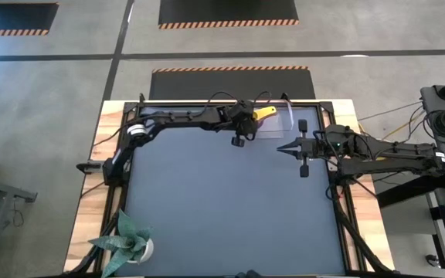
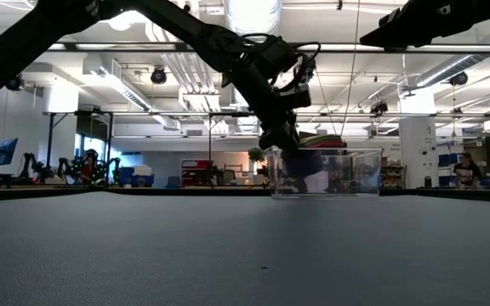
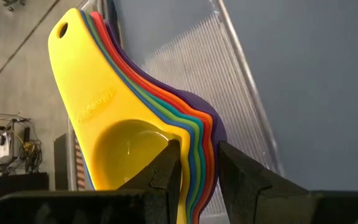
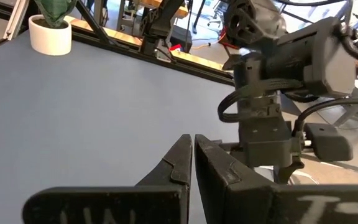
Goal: Nest measuring cups in basket
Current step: Put the stacked colored measuring cups into the transparent bin
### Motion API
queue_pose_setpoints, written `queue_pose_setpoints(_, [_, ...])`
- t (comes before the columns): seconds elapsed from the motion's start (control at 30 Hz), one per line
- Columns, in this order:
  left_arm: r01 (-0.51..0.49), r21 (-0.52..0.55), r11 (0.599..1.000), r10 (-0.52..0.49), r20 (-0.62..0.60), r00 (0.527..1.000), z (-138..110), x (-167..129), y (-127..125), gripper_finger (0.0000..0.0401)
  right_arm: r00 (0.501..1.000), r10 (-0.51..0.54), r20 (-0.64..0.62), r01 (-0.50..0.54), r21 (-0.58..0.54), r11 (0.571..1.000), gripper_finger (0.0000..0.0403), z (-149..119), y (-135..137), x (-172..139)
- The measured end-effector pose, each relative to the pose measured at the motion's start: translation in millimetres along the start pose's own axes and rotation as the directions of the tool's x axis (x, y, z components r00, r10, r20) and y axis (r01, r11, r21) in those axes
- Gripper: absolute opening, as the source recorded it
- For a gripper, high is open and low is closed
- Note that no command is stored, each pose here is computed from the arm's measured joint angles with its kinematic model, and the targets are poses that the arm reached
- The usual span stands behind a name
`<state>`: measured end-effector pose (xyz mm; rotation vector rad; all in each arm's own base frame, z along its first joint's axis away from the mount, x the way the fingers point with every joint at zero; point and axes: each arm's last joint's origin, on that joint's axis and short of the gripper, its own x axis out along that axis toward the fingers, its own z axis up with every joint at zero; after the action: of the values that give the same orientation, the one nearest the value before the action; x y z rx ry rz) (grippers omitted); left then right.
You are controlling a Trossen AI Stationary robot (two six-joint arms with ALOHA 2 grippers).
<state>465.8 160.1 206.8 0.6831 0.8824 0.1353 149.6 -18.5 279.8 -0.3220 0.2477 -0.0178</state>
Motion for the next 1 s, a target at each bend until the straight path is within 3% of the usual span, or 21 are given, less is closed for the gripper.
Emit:
queue_pose_setpoints(0.23, [0.039,0.024,0.999,-0.039,-0.004,0.999,10,-16,20,0.0070,1.000,0.000,0.000,0.000,-0.002,1.000,0.0009,0,0,0])
queue_pose_setpoints(0.4, [0.085,0.018,0.996,-0.086,0.060,0.994,14,-25,33,0.0070,1.000,0.000,0.000,0.000,-0.001,1.000,0.0009,0,0,0])
queue_pose_setpoints(0.73, [0.094,0.009,0.996,-0.095,0.131,0.987,19,-30,43,0.0070,1.000,0.000,0.000,0.000,-0.001,1.000,0.0009,0,0,0])
queue_pose_setpoints(1.0, [0.042,0.006,0.999,-0.042,0.188,0.981,23,-33,52,0.0070,1.000,0.000,0.001,0.000,-0.002,1.000,0.0009,0,0,0])
